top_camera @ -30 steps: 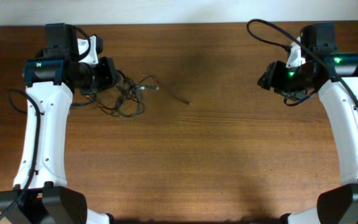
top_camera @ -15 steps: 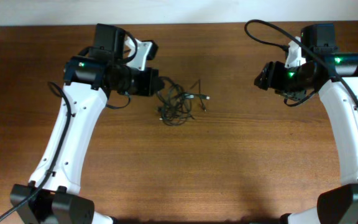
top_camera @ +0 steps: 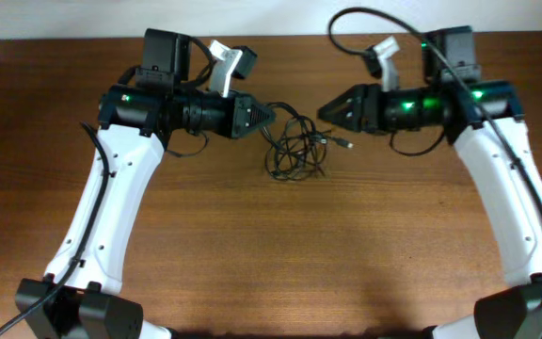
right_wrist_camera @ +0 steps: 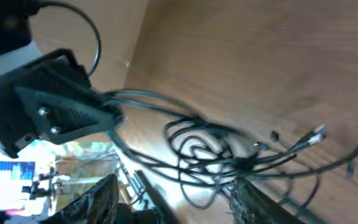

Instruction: Untangle cables

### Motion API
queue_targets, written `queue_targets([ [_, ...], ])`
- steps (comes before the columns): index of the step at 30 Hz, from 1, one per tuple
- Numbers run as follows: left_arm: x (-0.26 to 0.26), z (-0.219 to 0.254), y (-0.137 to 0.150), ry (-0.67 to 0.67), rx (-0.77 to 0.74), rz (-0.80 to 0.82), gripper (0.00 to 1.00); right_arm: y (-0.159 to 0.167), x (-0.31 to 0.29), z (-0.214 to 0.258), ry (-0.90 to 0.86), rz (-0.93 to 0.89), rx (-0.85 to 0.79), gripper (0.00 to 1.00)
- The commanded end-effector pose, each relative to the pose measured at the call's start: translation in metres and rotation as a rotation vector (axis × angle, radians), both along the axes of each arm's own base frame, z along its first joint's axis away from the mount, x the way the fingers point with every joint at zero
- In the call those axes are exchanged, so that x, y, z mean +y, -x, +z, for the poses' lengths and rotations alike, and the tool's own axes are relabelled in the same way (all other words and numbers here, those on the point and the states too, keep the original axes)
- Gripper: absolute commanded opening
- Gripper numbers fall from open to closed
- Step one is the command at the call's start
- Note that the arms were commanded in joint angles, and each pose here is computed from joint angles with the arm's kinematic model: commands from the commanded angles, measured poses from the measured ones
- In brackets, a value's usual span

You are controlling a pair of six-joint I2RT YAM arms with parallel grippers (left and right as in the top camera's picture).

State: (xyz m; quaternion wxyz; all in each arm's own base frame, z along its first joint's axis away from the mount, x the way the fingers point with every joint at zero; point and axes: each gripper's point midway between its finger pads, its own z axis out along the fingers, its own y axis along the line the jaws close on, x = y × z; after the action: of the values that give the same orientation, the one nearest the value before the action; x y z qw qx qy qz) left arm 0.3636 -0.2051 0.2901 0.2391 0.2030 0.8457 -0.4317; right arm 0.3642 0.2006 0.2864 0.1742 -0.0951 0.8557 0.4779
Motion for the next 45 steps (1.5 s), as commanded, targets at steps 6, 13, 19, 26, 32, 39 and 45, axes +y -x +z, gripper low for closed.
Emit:
queue_targets([
  [6, 0.004, 0.010, -0.016, 0.077, 0.232, 0.255, 0.00, -0.006, 0.040, -0.010, 0.099, -0.166, 0.089, 0.30],
  [13, -0.004, 0.022, -0.011, 0.139, 0.223, 0.188, 0.00, -0.013, 0.057, -0.026, 0.100, -0.161, 0.119, 0.29],
  [19, -0.006, 0.025, -0.009, 0.156, 0.240, 0.179, 0.00, -0.019, 0.055, -0.026, 0.110, -0.182, 0.095, 0.32],
  [26, -0.010, 0.030, -0.004, 0.190, 0.255, 0.147, 0.00, -0.019, 0.064, -0.024, 0.114, -0.174, 0.064, 0.36],
  [32, -0.012, 0.034, -0.006, 0.205, 0.245, 0.140, 0.00, -0.021, 0.065, -0.025, 0.135, -0.190, 0.045, 0.04],
  [39, 0.021, 0.002, -0.029, 0.006, 0.179, 0.328, 0.00, -0.015, 0.049, 0.024, -0.019, -0.119, -0.029, 0.04],
  [45, 0.036, -0.023, -0.026, -0.142, 0.153, 0.335, 0.00, 0.001, -0.001, 0.086, -0.197, -0.085, -0.090, 0.04],
])
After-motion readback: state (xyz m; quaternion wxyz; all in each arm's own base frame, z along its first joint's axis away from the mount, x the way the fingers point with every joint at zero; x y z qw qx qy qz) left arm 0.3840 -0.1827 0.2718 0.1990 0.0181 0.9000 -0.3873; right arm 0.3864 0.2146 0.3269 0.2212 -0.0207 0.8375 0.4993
